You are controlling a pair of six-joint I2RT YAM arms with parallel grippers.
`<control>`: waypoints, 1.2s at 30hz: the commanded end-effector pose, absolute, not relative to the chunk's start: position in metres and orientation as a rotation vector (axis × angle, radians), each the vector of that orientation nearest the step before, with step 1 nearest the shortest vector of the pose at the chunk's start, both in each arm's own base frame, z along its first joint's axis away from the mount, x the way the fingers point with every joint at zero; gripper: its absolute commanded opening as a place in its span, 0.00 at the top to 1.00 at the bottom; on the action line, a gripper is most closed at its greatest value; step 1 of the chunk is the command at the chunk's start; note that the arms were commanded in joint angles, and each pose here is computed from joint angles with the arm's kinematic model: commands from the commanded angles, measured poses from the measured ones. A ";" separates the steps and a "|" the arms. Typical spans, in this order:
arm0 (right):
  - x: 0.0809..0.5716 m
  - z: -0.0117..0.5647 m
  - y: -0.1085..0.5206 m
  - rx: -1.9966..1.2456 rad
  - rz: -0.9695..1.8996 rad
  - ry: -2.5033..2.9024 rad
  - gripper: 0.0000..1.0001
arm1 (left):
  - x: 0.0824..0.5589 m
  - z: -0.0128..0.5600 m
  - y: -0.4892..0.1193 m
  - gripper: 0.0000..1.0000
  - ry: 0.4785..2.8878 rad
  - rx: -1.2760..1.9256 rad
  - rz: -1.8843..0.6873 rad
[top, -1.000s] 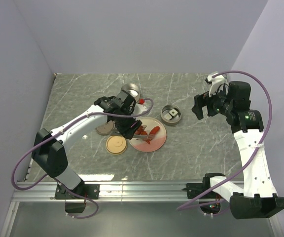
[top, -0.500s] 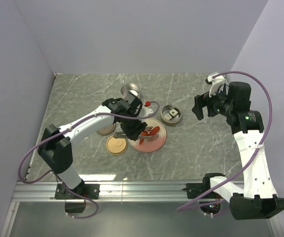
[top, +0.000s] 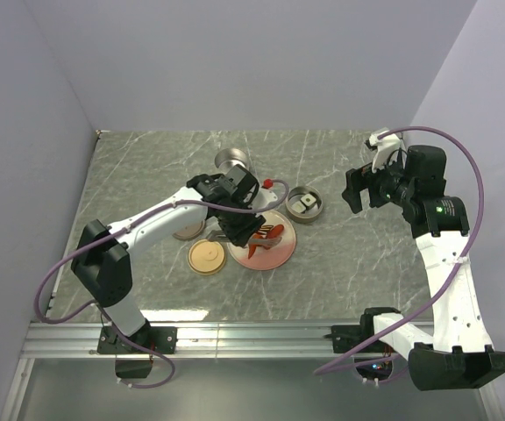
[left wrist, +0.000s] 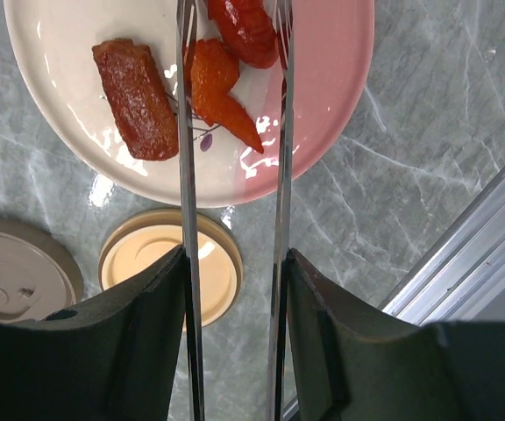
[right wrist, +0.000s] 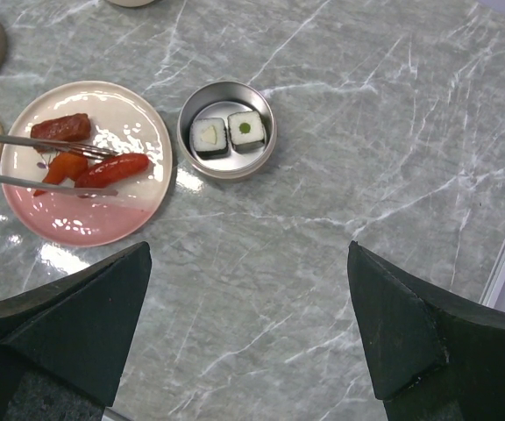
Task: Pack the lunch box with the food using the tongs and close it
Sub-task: Pick up the food using the clamp, then place the food into the lunch box
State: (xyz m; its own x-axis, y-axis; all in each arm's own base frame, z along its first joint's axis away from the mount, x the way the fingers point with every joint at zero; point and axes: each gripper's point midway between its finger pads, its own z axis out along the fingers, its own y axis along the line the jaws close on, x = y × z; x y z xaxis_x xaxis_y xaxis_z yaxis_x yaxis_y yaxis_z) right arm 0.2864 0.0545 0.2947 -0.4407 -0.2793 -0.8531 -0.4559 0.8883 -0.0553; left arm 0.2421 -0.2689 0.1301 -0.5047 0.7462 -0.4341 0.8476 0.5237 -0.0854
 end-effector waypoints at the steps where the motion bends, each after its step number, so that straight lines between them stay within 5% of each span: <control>1: 0.287 0.300 0.052 -0.522 0.206 2.034 0.00 | 0.254 0.140 -0.282 0.49 2.367 1.318 -0.408; 8: 0.286 0.301 0.049 -0.520 0.189 2.032 0.00 | 0.255 0.139 -0.288 0.53 2.360 1.344 -0.413; 23: 0.288 0.302 0.042 -0.498 0.168 2.034 0.01 | 0.263 0.178 -0.284 0.78 2.305 1.283 -0.431; 36: 0.291 0.298 0.044 -0.495 0.187 2.042 0.00 | 0.335 0.233 -0.234 0.84 2.272 1.048 -0.358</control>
State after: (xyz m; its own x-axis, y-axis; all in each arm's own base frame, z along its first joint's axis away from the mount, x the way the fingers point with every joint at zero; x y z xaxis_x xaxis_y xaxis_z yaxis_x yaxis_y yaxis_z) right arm 0.2880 0.0450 0.2949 -0.4471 -0.2721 -0.8521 -0.4260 0.9024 -0.0647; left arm 0.3090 -0.2419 0.1842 -0.5579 0.6524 -0.5129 0.7756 0.6298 -0.0426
